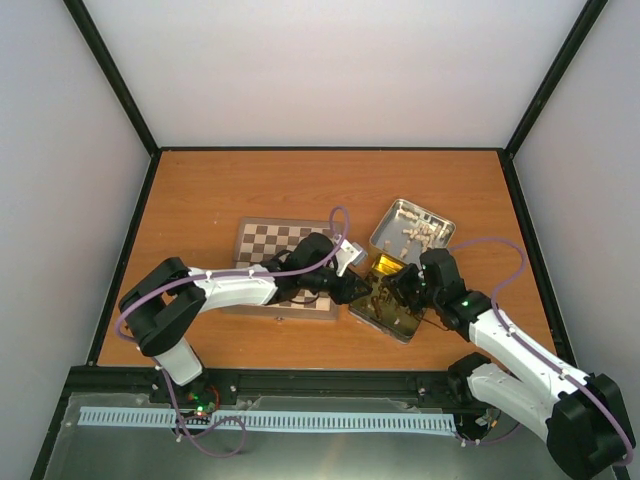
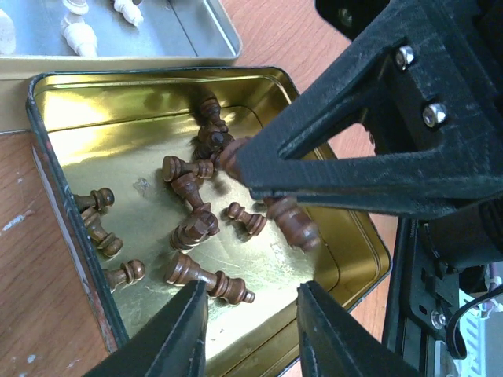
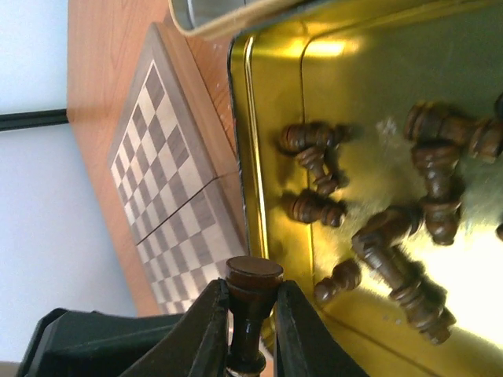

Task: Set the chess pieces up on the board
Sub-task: Pick up the chess piece from the storage box, then place the chess piece on the chessboard.

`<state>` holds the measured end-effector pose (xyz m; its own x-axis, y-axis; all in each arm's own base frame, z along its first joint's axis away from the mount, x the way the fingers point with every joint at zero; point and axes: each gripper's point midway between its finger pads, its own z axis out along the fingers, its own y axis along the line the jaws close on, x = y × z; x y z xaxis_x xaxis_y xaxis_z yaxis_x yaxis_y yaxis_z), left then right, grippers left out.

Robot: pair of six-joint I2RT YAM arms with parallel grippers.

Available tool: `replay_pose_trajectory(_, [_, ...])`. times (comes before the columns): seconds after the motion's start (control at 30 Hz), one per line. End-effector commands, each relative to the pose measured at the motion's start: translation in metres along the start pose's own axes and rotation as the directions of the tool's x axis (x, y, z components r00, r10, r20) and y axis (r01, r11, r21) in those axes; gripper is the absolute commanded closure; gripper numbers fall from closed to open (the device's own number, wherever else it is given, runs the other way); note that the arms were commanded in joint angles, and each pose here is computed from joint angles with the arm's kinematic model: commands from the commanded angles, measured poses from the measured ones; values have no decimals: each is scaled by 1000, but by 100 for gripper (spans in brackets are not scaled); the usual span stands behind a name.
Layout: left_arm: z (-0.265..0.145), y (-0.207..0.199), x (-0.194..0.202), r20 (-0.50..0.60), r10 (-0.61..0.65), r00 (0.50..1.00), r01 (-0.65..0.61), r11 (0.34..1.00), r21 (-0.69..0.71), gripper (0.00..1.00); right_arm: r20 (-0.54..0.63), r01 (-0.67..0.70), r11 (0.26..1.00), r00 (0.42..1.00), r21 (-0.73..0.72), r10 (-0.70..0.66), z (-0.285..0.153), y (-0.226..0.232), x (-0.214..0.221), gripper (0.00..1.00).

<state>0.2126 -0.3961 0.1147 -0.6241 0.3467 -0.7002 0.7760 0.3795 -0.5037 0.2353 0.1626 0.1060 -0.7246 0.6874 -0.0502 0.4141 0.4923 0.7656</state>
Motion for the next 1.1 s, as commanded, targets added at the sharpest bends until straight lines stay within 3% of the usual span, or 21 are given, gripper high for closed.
replay_pose_trajectory(0.0, [-1,-9,-8,51,34,998,-35,999,28,66,-107,-145,989,984,-14,143,0,2,16,86])
replay_pose_trajectory(0.37, [-38,-24,-34,233,73,970,-77,997,10,47,-140,-308,951,943,-27,301,-1,20,17,85])
replay_pose_trajectory(0.63, [-33,-34,-42,248,82,965,-101,993,65,38,-183,-339,939,929,-61,323,2,40,18,85])
replay_pose_trajectory(0.73, [-30,-34,-43,242,76,967,-96,993,73,38,-196,-345,936,925,-65,327,3,44,18,85])
replay_pose_trajectory(1.07, [-17,-24,-47,219,41,975,-52,998,45,59,-212,-361,930,916,-61,341,5,44,20,84])
